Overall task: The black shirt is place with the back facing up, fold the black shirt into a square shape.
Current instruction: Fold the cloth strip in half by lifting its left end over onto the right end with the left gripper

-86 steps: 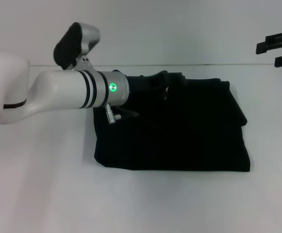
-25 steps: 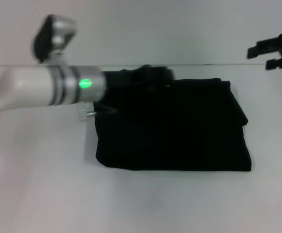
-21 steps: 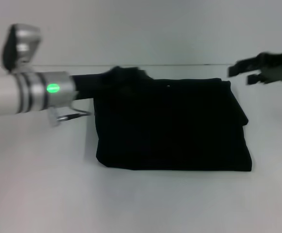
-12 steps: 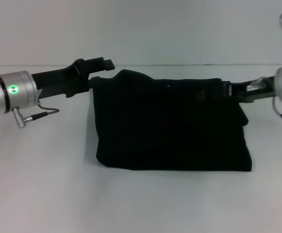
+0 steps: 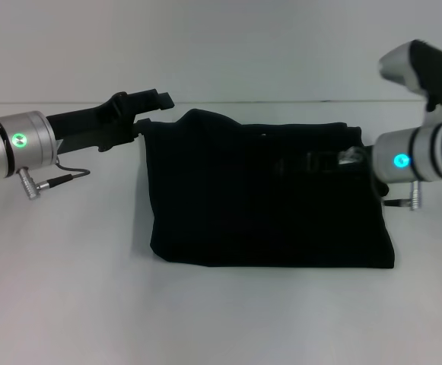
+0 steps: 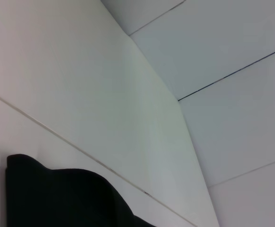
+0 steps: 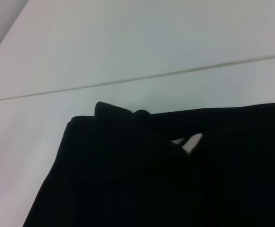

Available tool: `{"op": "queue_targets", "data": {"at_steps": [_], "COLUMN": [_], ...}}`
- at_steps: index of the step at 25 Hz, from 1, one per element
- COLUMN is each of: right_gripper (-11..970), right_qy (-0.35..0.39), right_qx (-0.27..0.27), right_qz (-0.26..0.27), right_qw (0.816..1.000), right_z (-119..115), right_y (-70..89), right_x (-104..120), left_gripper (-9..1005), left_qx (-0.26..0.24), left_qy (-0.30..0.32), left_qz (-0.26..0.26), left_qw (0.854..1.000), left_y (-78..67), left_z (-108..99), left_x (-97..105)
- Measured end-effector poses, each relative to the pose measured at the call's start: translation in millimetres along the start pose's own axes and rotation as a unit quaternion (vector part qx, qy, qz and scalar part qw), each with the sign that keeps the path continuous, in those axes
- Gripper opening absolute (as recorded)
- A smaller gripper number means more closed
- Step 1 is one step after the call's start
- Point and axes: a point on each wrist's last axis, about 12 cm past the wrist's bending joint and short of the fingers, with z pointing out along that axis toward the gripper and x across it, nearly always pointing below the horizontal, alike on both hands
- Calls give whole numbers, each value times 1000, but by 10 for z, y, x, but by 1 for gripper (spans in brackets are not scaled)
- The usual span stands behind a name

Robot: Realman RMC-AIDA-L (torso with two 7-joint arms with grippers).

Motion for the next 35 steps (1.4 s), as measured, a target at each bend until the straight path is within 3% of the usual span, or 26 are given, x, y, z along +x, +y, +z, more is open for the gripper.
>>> {"op": "queue_targets", "data": {"at_steps": [8, 20, 27, 35], "right_gripper": [808, 808, 808, 794], "right_qy": [16, 29, 9, 19], "right_qx": [8, -2, -50, -43], "right_qz": [4, 2, -5, 0], "right_qw": [1000, 1000, 999, 999], "right_z": [196, 263, 254, 251], "right_y": [149, 236, 350, 305], "right_x": [112, 183, 126, 176], "left_gripper": [693, 693, 693, 693], "left_qx": [-3, -5, -7, -8], "left_qy": [-5, -10, -11, -11], "left_qz": [3, 3, -3, -9], "left_qw": [1000, 1000, 1000, 1000], "left_y": [21, 16, 45, 67], "left_z": [-13, 6, -4, 1], "left_x": [-2, -7, 21, 43]}}
